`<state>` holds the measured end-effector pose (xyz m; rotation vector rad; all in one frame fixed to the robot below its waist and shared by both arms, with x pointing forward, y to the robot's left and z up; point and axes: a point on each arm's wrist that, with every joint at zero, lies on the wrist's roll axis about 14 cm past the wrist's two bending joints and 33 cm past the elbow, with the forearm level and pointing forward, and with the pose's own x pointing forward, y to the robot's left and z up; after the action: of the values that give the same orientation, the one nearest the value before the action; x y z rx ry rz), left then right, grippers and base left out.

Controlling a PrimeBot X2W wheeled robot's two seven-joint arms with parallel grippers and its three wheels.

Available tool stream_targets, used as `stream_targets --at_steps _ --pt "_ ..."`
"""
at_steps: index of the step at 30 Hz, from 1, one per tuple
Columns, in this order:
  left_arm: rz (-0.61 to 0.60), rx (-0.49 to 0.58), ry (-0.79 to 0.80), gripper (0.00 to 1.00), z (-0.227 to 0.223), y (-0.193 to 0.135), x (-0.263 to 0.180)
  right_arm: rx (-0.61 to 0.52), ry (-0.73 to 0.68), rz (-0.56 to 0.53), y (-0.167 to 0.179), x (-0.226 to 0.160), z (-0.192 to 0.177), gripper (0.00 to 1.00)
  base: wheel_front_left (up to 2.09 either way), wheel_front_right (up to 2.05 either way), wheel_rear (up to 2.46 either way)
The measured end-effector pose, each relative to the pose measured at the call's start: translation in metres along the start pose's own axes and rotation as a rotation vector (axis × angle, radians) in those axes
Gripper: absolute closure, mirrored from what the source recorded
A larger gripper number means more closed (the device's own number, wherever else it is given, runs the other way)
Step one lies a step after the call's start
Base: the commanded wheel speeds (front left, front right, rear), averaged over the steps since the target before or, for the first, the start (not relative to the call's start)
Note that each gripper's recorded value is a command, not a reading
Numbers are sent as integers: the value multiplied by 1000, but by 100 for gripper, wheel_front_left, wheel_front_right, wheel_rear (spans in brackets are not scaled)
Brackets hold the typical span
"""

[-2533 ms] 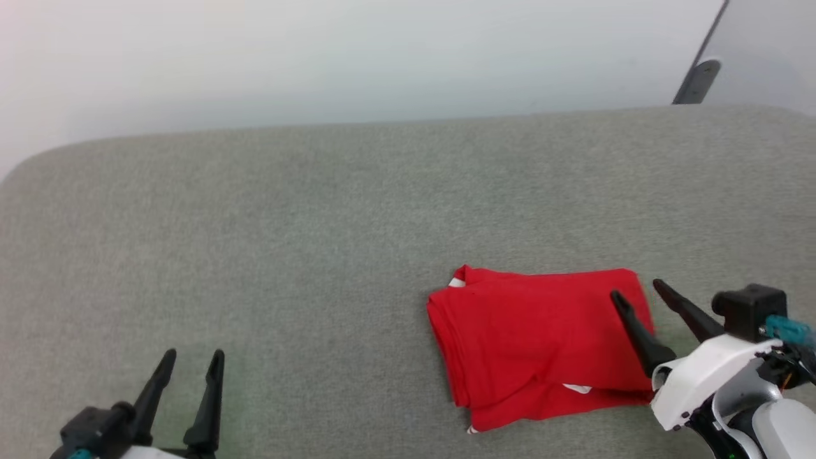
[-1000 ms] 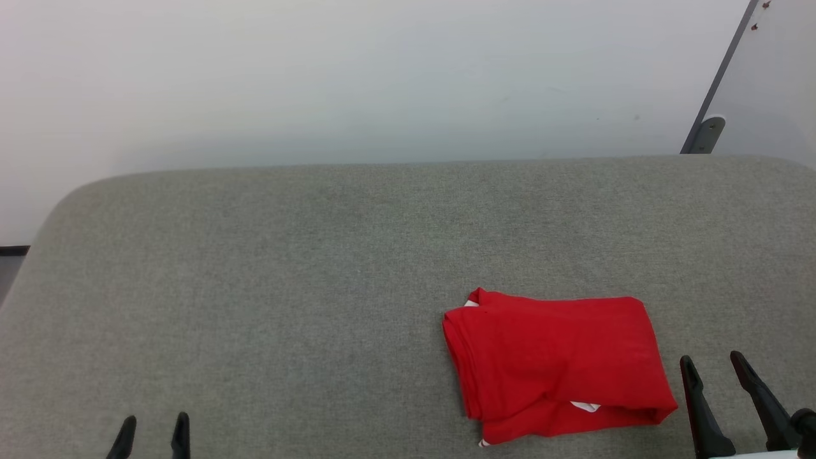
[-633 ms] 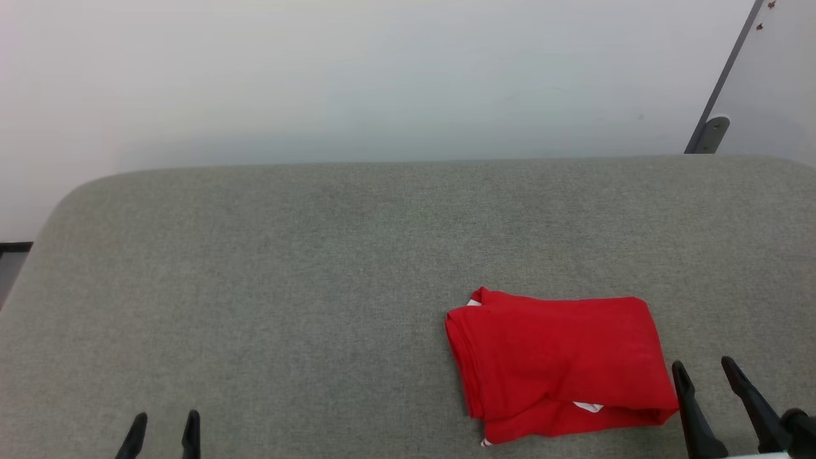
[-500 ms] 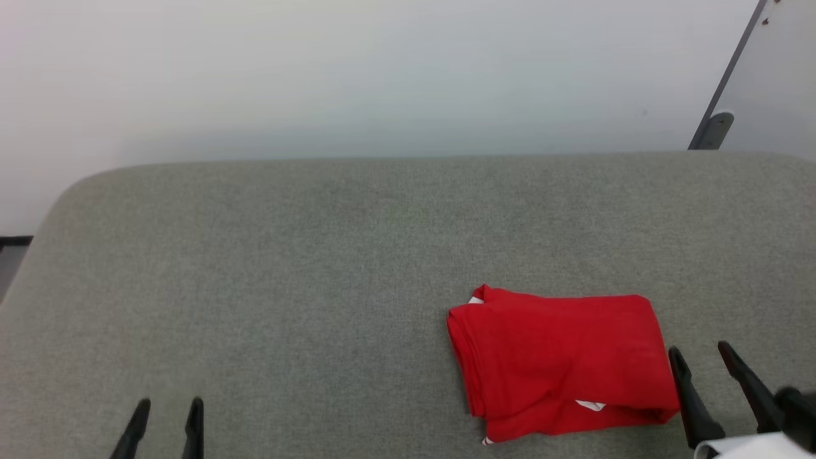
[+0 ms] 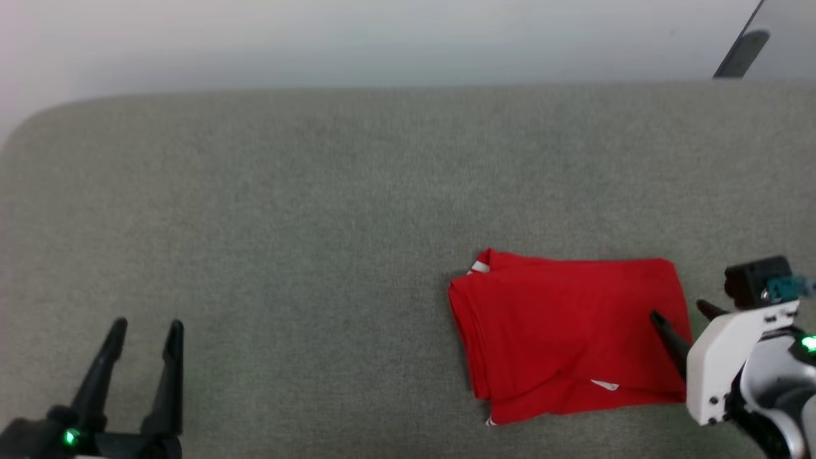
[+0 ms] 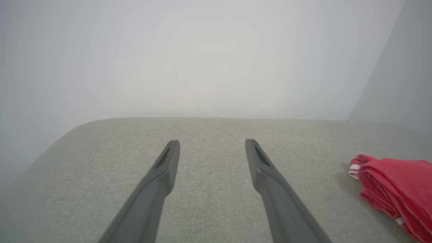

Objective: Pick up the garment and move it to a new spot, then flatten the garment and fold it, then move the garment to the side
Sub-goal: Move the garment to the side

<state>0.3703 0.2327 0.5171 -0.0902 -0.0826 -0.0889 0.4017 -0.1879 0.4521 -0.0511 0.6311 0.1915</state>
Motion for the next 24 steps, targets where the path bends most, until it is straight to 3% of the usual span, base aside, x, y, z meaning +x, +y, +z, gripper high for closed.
stream_targets --at_steps 6,19,20,21,22,23,24 --pt "-42 -18 13 0 -8 -3 25 68 260 -21 -7 9 -30 0 0 0 0" --pt "-80 -29 68 0 -34 0 56 130 363 -45 2 47 -49 0 0 0 0" --pt "-81 -31 74 0 -36 0 57 130 362 -48 2 49 -50 25 0 0 0" --pt "-83 -32 77 0 -38 1 59 134 361 -49 2 51 -52 71 0 0 0" --pt "-87 -30 78 0 -39 0 61 137 357 -49 2 52 -52 80 0 0 0" --pt "-91 -28 80 0 -40 0 62 140 351 -50 1 53 -53 100 0 0 0" --pt "-95 -28 81 0 -41 -1 64 143 339 -53 1 54 -52 100 0 0 0"
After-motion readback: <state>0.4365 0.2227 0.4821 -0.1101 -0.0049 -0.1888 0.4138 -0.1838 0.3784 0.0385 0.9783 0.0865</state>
